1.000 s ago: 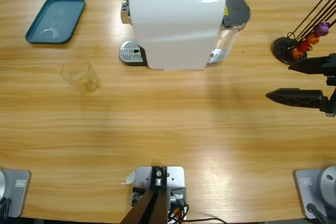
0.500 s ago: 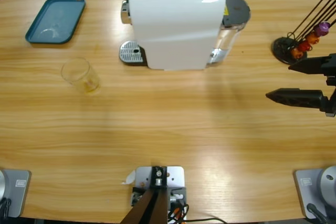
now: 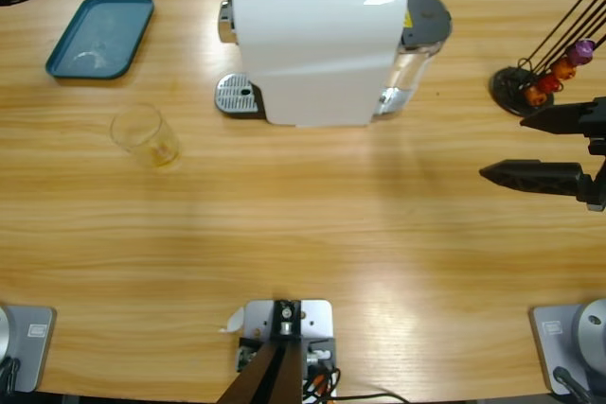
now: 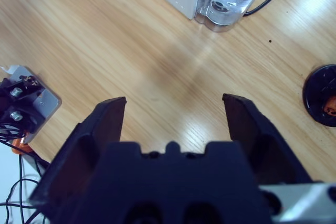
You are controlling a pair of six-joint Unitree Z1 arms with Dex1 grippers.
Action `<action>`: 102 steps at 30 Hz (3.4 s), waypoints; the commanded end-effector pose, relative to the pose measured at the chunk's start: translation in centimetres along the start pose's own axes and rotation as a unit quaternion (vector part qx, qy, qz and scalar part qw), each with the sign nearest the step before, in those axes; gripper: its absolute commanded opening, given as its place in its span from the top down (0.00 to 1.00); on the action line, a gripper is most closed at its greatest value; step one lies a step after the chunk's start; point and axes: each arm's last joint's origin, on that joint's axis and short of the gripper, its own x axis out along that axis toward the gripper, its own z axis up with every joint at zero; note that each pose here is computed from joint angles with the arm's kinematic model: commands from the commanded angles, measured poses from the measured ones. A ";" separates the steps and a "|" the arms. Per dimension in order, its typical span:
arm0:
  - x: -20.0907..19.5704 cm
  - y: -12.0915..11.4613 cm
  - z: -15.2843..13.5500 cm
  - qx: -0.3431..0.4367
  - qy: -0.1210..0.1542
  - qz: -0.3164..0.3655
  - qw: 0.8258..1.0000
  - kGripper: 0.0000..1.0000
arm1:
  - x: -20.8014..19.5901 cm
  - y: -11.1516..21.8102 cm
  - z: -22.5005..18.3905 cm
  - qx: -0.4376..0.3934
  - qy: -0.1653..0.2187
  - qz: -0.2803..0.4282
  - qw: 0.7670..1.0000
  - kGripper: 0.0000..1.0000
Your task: Pour coffee
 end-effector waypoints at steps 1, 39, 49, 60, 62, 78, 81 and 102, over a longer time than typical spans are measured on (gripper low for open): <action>1.1 1.9 -0.7 -0.018 0.034 -0.013 0.999 1.00 | 0.0 -0.2 -0.9 0.009 0.000 -0.011 1.000 0.44; -2.9 -7.4 -2.7 0.126 -0.073 -0.016 0.989 1.00 | -0.5 -0.3 -1.2 0.010 -0.009 -0.017 1.000 0.37; -7.1 -14.2 -7.6 0.286 -0.120 0.347 0.885 0.75 | -1.6 -1.1 -1.7 0.037 -0.019 -0.094 0.995 0.27; -8.6 -15.3 -14.9 0.385 -0.048 0.420 0.821 0.37 | -1.8 -6.7 0.0 0.262 -0.012 -0.191 0.946 0.07; -9.0 -14.5 -15.9 0.387 -0.046 0.435 0.812 0.37 | -1.3 -7.2 0.2 0.283 -0.018 -0.192 0.939 0.05; -11.3 -9.3 -18.6 0.347 -0.037 0.475 0.808 0.39 | 4.4 -12.9 1.8 0.332 0.009 -0.269 0.904 0.23; -11.1 -9.0 -18.4 0.346 -0.035 0.478 0.807 0.39 | 4.7 -13.2 1.5 0.335 0.012 -0.274 0.901 0.24; -11.0 -8.7 -18.3 0.348 -0.033 0.477 0.806 0.39 | 6.0 -14.9 1.1 0.353 0.031 -0.294 0.888 0.33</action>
